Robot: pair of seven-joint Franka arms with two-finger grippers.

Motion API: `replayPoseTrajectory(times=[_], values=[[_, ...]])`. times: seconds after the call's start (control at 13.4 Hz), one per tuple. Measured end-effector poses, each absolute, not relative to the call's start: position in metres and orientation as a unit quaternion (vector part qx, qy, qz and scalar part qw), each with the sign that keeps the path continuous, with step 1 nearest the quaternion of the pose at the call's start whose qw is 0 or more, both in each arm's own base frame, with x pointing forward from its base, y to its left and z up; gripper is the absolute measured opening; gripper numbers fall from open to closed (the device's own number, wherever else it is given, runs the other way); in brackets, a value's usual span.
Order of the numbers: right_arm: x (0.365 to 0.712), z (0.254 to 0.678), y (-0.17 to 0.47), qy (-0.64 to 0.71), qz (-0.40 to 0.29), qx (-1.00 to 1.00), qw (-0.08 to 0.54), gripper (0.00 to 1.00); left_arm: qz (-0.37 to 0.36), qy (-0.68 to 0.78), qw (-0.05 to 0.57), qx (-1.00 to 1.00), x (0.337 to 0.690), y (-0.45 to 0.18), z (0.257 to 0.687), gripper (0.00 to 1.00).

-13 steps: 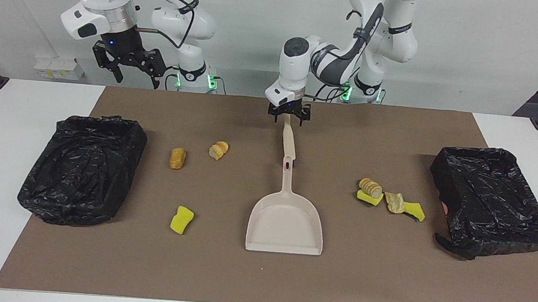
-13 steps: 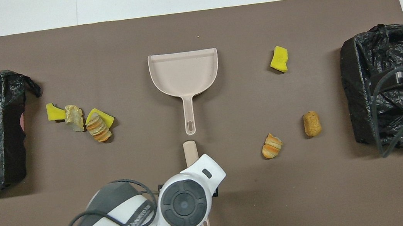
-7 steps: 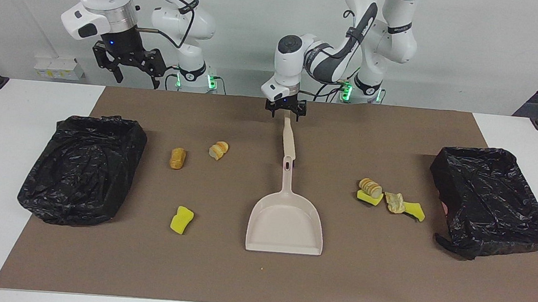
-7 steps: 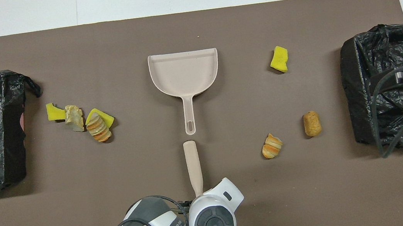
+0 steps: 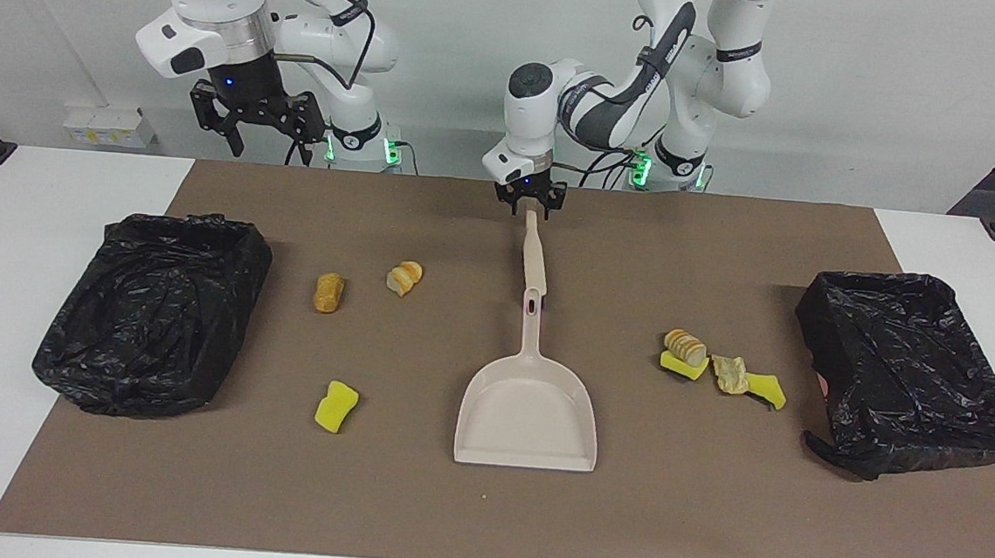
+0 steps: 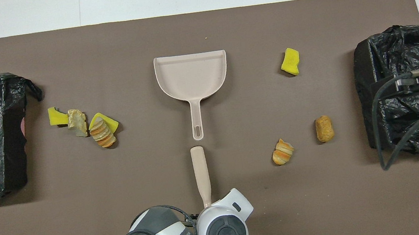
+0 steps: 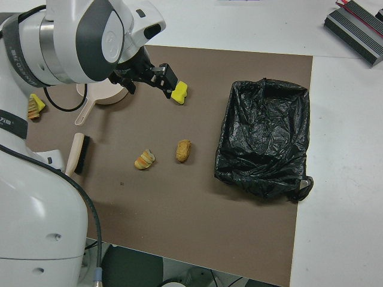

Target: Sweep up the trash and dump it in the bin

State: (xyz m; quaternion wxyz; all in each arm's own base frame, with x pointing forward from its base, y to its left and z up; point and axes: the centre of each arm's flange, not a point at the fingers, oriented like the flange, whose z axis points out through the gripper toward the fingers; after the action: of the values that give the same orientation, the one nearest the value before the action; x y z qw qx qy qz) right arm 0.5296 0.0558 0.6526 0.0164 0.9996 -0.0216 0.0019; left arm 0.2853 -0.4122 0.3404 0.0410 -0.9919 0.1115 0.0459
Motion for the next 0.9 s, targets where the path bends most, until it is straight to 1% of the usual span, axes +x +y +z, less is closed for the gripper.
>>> replayPoseTrajectory(times=[0.07, 0.15, 0.22, 0.45, 0.6, 0.75, 0.9], values=[[0.532, 0.652, 0.057, -0.021, 0.008, 1.0, 0.015, 1.0, 0.045, 0.108, 0.039, -0.992, 0.289, -0.411, 0.345, 0.44], [0.536, 0.651, 0.06, -0.018, 0.012, 1.0, 0.014, 1.0, 0.044, 0.105, 0.038, -0.993, 0.292, -0.41, 0.348, 0.3], [0.541, 0.645, 0.068, -0.017, 0.012, 1.0, 0.013, 1.0, 0.044, 0.105, 0.038, -0.993, 0.293, -0.409, 0.349, 0.26], [0.562, 0.624, 0.092, -0.022, 0.015, 1.0, 0.006, 1.0, 0.045, 0.103, 0.04, -0.993, 0.295, -0.408, 0.35, 0.26], [0.576, 0.61, 0.109, -0.025, 0.019, 1.0, 0.003, 1.0, 0.05, 0.101, 0.046, -0.993, 0.294, -0.404, 0.359, 0.26], [0.59, 0.595, 0.133, -0.024, 0.027, 0.999, 0.009, 1.0, 0.061, 0.093, 0.058, -0.992, 0.3, -0.387, 0.378, 0.26], [0.606, 0.579, 0.158, -0.031, 0.034, 0.999, 0.009, 1.0, 0.076, 0.09, 0.07, -0.991, 0.31, -0.357, 0.407, 0.26]])
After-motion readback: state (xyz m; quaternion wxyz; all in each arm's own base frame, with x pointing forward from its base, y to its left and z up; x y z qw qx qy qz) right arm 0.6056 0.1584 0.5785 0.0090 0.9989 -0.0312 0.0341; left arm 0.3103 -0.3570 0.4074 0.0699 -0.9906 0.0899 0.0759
